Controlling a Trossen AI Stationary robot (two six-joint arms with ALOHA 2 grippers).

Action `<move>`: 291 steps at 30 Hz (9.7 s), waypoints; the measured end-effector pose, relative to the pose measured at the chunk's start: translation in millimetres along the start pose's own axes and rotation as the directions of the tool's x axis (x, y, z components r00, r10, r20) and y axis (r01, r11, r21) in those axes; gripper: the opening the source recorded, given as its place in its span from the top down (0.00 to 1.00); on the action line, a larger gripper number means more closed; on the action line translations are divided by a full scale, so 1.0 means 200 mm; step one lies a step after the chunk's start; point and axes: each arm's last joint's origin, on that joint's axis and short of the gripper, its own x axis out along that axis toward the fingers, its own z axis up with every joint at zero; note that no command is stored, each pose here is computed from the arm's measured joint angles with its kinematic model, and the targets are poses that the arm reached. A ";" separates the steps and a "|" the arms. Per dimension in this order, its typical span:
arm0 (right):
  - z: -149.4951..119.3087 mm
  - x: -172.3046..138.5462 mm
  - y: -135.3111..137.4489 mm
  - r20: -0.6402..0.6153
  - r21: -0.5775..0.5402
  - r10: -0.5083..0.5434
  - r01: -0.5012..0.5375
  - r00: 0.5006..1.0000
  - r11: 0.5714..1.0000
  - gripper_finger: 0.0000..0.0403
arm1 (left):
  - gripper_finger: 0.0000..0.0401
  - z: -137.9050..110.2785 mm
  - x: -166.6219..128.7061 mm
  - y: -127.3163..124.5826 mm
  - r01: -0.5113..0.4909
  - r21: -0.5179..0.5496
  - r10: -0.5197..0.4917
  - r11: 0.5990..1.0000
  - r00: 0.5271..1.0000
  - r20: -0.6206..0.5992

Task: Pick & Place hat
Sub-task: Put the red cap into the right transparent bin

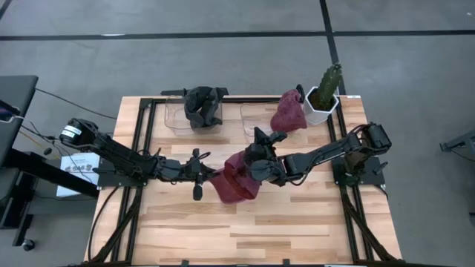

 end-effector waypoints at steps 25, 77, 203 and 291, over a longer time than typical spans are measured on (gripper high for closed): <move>-0.05 -0.04 -0.01 -0.022 -0.187 -0.067 0.062 0.997 0.980 1.00 | 0.96 -0.01 0.00 0.01 -0.050 0.009 0.050 0.999 0.999 -0.016; -0.13 -0.36 -0.61 0.216 0.170 0.697 -0.729 0.684 0.663 1.00 | 0.96 0.33 0.06 0.00 -0.417 0.087 0.394 0.905 0.897 0.200; -0.42 0.09 0.16 0.642 0.628 0.302 -0.709 0.705 0.320 0.40 | 0.96 0.39 0.06 0.08 -0.599 0.071 0.560 0.797 0.779 0.282; -0.86 -0.13 -0.13 0.564 0.372 0.585 -0.812 0.583 0.450 0.99 | 0.56 0.36 0.10 0.03 -0.352 0.113 0.324 0.929 0.923 0.210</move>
